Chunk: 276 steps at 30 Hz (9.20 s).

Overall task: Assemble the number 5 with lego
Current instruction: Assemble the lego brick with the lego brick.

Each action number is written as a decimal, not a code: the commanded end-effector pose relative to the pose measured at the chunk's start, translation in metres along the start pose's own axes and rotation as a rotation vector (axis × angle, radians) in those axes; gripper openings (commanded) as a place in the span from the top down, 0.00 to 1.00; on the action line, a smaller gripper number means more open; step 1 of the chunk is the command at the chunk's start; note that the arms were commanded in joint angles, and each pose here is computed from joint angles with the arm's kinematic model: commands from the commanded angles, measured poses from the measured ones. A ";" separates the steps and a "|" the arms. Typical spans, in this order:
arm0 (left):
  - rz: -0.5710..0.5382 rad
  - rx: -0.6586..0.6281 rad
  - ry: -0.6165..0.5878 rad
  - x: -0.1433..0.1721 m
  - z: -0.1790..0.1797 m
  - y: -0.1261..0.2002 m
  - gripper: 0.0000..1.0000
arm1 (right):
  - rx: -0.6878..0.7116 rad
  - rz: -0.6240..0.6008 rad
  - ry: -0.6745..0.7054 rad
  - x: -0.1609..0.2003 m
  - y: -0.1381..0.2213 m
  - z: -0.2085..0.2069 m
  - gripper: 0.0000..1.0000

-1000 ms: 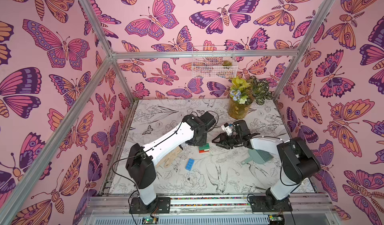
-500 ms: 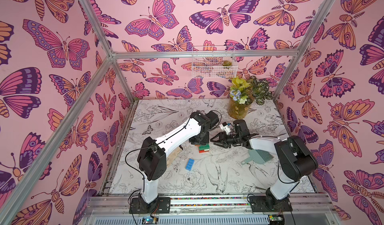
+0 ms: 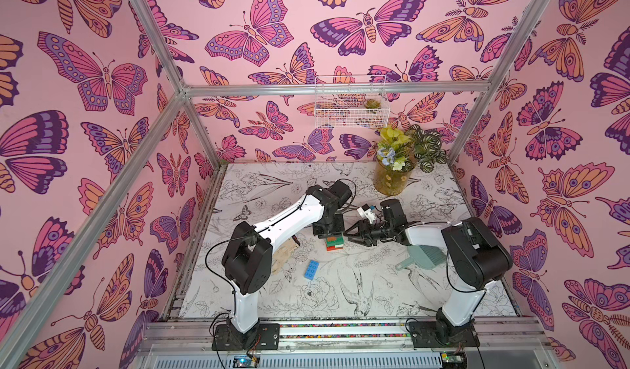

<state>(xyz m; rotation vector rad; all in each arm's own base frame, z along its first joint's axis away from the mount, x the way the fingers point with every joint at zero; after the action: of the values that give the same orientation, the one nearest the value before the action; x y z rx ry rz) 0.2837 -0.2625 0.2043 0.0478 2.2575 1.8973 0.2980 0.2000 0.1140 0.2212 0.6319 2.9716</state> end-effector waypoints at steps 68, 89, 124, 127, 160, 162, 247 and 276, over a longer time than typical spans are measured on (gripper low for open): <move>0.046 0.002 0.023 0.004 0.019 -0.016 1.00 | -0.015 0.110 -0.054 0.003 -0.040 -0.037 0.57; 0.088 -0.082 0.038 0.005 0.027 -0.027 1.00 | 0.023 0.123 -0.059 0.005 -0.046 -0.038 0.57; 0.148 -0.148 0.062 0.010 0.032 -0.052 1.00 | 0.033 0.137 -0.099 0.014 -0.056 -0.047 0.59; 0.160 -0.151 0.052 0.012 0.031 -0.056 1.00 | 0.035 0.139 -0.103 0.014 -0.056 -0.048 0.59; 0.277 -0.157 0.078 0.030 0.029 -0.091 1.00 | 0.044 0.149 -0.116 0.015 -0.060 -0.051 0.62; 0.281 -0.160 0.081 0.030 0.031 -0.092 1.00 | 0.042 0.151 -0.116 0.016 -0.060 -0.051 0.62; 0.020 -0.155 -0.102 0.015 0.031 0.034 0.30 | 0.227 0.130 -0.098 0.017 -0.056 -0.017 0.67; 0.081 0.027 -0.417 0.108 0.054 -0.044 0.37 | 0.153 0.084 0.008 0.011 -0.037 0.054 0.62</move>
<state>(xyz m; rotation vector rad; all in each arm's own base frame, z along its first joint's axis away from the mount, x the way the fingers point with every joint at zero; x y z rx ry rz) 0.1959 -0.2021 0.1483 0.4460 2.0131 1.7062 0.2978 0.2535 0.1319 0.3136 0.8811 3.0070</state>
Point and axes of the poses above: each gripper's point midway between its finger pads, its own y axis back along the fingers, its own z axis along the line the jaws close on, x = y × z, the point moved 9 cm from there along y, back along the fingers, and after that the axes turned 12 degrees about -y, right-handed, at the moved point
